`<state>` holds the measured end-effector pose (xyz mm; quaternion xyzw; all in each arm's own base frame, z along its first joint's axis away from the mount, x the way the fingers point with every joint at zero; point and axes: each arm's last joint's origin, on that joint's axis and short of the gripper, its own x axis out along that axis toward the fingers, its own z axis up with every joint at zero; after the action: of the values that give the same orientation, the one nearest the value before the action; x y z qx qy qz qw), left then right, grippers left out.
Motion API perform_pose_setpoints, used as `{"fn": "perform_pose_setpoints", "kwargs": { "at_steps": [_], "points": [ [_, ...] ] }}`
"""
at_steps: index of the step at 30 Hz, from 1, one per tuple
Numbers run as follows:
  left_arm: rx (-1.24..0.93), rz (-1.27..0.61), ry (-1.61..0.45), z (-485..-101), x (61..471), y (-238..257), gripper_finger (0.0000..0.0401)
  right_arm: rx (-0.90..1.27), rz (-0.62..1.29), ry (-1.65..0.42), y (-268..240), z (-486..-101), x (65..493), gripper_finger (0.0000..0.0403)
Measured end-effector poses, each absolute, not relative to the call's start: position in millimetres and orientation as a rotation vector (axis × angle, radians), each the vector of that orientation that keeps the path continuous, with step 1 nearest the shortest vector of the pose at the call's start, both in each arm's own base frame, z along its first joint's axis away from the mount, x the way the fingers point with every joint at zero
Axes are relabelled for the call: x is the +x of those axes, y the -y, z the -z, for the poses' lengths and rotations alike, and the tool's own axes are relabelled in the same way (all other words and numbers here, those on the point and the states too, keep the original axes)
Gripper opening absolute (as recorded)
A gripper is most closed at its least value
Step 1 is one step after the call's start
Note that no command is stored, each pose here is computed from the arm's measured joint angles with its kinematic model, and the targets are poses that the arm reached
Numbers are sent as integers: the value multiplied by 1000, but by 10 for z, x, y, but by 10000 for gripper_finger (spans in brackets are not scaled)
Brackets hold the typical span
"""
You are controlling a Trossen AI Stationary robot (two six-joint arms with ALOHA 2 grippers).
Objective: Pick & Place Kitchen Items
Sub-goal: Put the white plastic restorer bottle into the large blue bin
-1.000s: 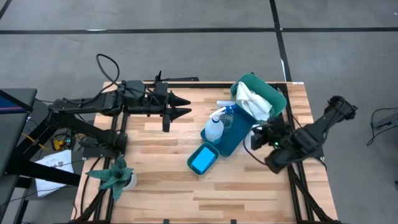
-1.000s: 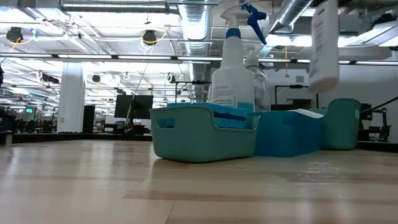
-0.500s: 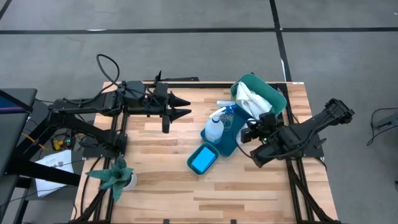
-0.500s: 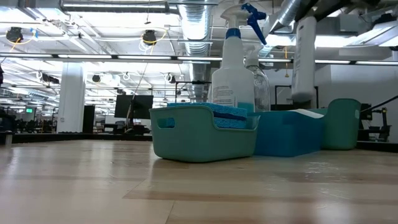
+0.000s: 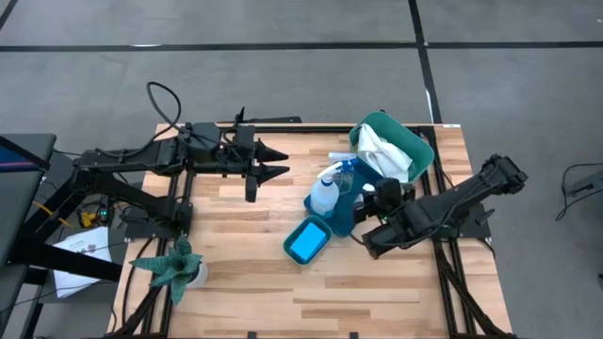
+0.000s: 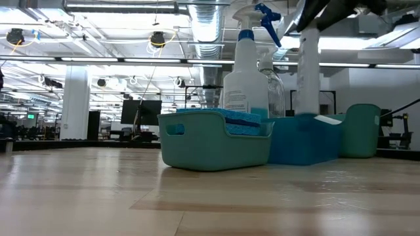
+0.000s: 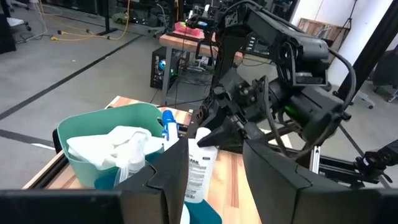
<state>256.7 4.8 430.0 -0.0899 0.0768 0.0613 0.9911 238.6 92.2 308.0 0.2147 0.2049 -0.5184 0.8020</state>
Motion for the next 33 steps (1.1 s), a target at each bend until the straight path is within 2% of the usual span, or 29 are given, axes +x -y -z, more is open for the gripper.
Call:
{"fn": "perform_pose_setpoints", "kwargs": {
  "at_steps": [10, 33],
  "points": [
    [-179, -122, -158, -4297, 2564, -48, 149, 391, 1091, -467, -940, -2959, 2571, 108],
    [-172, -120, -158, -4298, 2563, -42, 149, 294, 1089, -480, -1001, -2748, 2595, 110]
  ]
}}
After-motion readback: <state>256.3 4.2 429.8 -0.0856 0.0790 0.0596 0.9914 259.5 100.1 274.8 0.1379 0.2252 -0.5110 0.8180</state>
